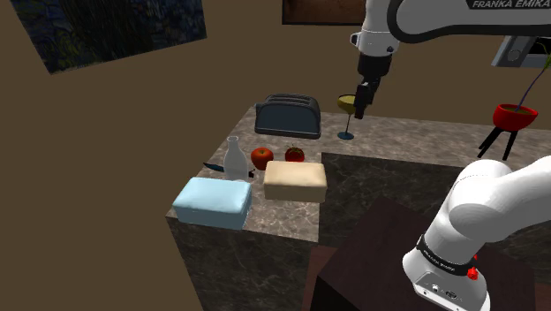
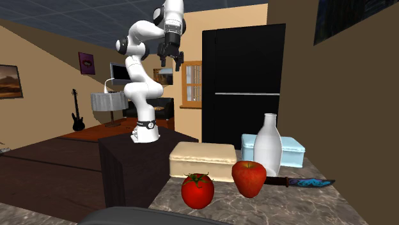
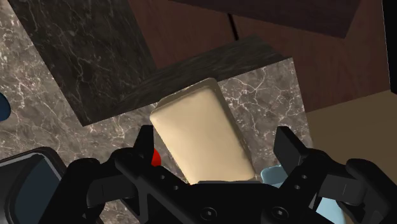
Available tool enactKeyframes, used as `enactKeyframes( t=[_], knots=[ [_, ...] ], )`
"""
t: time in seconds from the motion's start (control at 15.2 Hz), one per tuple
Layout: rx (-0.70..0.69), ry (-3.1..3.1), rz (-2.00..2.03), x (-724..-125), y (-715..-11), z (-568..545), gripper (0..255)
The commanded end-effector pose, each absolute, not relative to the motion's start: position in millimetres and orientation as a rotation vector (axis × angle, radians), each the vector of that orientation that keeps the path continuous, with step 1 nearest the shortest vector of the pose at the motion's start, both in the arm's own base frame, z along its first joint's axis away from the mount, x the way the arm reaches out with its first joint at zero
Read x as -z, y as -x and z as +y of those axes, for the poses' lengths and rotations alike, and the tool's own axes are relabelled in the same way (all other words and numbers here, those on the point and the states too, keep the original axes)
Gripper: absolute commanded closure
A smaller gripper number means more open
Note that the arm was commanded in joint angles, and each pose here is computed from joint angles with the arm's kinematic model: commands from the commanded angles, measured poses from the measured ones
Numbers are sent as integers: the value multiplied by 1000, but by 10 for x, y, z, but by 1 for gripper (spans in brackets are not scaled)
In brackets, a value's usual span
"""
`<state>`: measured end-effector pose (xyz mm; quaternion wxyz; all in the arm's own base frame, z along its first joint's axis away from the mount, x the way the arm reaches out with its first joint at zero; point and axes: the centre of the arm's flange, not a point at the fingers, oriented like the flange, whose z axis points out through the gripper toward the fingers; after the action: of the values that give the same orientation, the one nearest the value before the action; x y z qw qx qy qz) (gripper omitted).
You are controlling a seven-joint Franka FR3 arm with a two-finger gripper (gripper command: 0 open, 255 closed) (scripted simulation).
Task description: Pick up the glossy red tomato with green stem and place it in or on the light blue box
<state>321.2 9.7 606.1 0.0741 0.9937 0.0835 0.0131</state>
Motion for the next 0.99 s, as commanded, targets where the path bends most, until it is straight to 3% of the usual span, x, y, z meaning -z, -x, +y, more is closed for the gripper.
enactKeyframes(
  t=[0.0, 0.92],
  knots=[
    [-39, -2983, 251, -6061, -3212, 97, 0],
    [-54, -3065, 315, -4980, -4507, -768, 0]
  ],
)
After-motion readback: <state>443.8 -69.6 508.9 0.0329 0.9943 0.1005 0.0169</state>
